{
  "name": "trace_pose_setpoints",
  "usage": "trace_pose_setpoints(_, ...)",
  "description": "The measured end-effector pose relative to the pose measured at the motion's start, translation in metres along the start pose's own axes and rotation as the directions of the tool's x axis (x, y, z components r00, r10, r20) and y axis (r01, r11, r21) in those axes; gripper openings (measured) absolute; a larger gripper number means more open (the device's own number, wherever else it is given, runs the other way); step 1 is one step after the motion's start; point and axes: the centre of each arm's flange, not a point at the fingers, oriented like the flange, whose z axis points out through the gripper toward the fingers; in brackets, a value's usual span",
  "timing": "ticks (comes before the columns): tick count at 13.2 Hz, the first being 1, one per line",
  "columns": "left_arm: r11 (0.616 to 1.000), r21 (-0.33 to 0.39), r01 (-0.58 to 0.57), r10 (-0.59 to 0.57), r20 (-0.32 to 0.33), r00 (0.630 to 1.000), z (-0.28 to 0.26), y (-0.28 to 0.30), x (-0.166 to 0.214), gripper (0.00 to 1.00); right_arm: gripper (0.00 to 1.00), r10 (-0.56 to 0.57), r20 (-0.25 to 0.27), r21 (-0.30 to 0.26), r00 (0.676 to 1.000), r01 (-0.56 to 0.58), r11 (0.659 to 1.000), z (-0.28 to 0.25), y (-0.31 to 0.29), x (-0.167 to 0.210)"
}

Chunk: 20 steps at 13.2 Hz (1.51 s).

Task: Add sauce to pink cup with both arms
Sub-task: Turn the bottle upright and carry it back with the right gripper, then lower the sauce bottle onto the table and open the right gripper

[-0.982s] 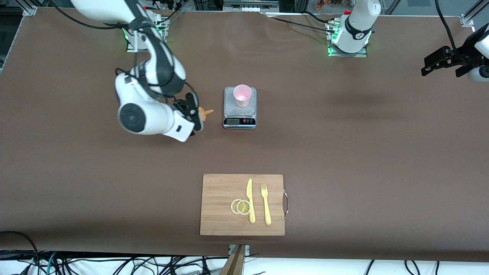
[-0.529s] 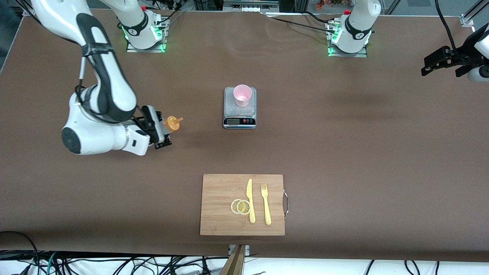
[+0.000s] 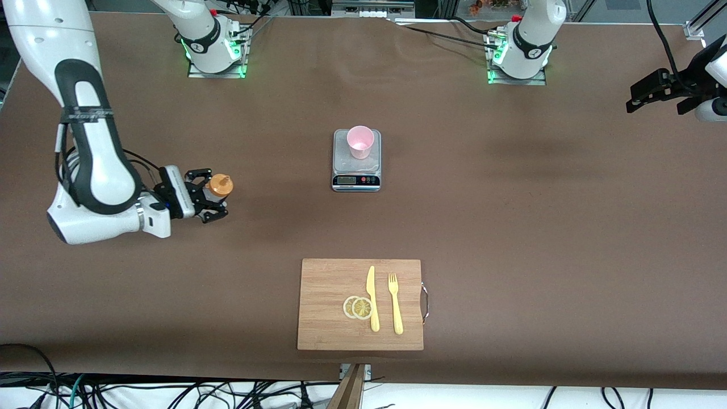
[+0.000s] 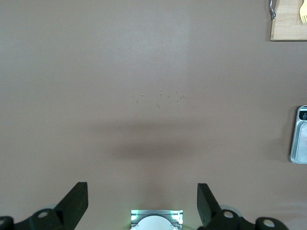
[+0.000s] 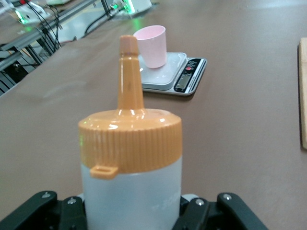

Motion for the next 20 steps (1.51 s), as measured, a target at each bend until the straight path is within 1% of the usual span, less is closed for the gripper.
trace_pose_setpoints(2,1.0,0.0,0.0,0.0,0.0,1.0,0.0,0.0,0.0,1.0,0.22,-0.008,-0.06,0.007,0.998,0.008,1.0,-0.008,-0.015,-0.027)
trace_pose_setpoints(4,1.0,0.0,0.0,0.0,0.0,1.0,0.0,0.0,0.0,1.0,0.22,-0.025,-0.136,-0.003,0.99,0.025,1.0,-0.013,-0.029,-0.052)
trace_pose_setpoints(6,1.0,0.0,0.0,0.0,0.0,1.0,0.0,0.0,0.0,1.0,0.22,-0.031,-0.209,-0.016,0.977,0.028,0.999,-0.014,-0.043,-0.081)
trace_pose_setpoints(10,1.0,0.002,-0.005,0.005,0.0,1.0,0.0,0.005,0.0,1.0,0.22,-0.034,-0.33,-0.047,0.943,0.02,0.999,-0.006,-0.066,-0.136)
trace_pose_setpoints(12,1.0,0.003,-0.006,0.006,0.0,1.0,0.0,0.008,0.0,1.0,0.22,-0.036,-0.367,-0.057,0.93,0.017,0.998,0.003,-0.073,-0.155)
trace_pose_setpoints(14,1.0,0.003,-0.005,0.005,0.0,1.0,0.0,0.008,0.0,1.0,0.22,-0.048,-0.402,-0.069,0.914,0.022,0.997,0.01,-0.076,-0.165)
trace_pose_setpoints(20,1.0,0.003,-0.005,0.005,0.008,1.0,0.001,0.008,-0.001,1.0,0.22,-0.069,-0.475,-0.094,0.877,0.027,0.995,0.018,-0.086,-0.183)
